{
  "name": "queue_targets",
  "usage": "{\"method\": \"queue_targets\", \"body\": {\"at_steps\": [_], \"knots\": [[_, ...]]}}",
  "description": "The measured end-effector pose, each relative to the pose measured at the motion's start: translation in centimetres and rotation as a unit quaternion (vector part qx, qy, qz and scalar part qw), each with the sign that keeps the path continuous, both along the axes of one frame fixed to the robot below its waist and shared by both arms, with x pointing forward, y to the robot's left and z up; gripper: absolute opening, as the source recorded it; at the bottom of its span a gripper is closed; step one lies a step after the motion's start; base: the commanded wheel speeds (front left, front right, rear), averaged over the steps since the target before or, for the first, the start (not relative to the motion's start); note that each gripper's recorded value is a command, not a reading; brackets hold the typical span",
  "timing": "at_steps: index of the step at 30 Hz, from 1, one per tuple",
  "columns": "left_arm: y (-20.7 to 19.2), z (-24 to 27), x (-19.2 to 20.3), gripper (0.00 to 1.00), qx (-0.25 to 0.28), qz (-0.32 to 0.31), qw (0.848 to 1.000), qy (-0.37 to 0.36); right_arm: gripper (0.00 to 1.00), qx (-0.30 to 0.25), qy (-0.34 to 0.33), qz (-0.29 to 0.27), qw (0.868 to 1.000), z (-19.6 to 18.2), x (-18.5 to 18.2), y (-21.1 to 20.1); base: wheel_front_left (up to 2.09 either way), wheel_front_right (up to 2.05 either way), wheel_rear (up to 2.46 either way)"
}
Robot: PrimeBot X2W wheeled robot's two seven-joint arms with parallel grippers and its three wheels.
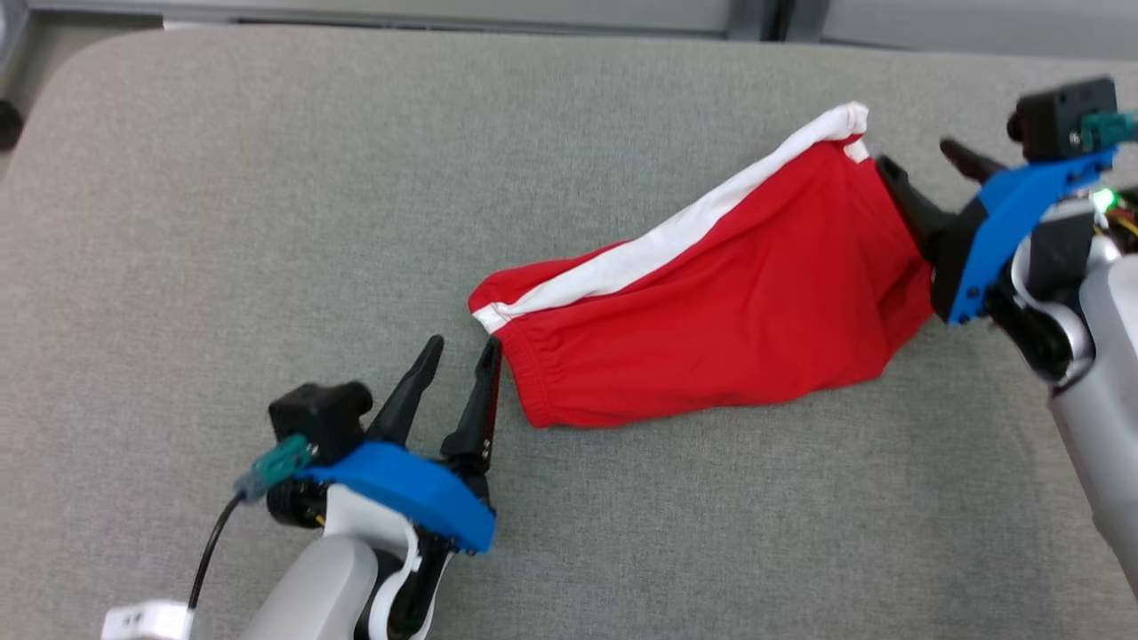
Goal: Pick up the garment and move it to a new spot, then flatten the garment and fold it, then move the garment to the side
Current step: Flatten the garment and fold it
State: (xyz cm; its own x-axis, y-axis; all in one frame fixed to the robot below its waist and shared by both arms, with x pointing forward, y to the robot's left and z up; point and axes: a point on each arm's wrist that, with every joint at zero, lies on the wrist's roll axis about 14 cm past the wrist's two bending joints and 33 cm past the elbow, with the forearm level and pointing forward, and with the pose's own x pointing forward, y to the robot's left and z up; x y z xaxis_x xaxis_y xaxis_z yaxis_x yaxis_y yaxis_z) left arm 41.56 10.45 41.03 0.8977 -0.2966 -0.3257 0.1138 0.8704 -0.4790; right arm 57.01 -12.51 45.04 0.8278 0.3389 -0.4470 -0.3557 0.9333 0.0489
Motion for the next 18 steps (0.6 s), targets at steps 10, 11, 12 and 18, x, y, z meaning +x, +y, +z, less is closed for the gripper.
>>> {"method": "queue_targets", "body": {"at_steps": [10,11,12,18], "knots": [[3.6,2.1,-0.5,1.0,0.088,0.029,0.99,-0.109,1.0,0.011,0.037,-0.032,0.999,-1.6,-2.3,-2.2,0.0,0.0,0.0],[3.9,2.3,-0.1,1.0,0.104,0.028,0.987,-0.116,1.0,0.012,0.042,-0.036,0.998,-2.1,-2.3,-2.4,0.0,0.0,0.0],[4.3,2.6,0.4,1.0,0.115,0.031,0.985,-0.124,1.0,0.013,0.047,-0.038,0.998,-2.5,-2.2,-2.4,0.0,0.0,0.0],[5.6,3.1,2.2,1.0,0.136,0.05,0.978,-0.147,1.0,0.015,0.057,-0.054,0.997,-4.8,-0.6,-2.5,0.0,0.0,0.0]]}}
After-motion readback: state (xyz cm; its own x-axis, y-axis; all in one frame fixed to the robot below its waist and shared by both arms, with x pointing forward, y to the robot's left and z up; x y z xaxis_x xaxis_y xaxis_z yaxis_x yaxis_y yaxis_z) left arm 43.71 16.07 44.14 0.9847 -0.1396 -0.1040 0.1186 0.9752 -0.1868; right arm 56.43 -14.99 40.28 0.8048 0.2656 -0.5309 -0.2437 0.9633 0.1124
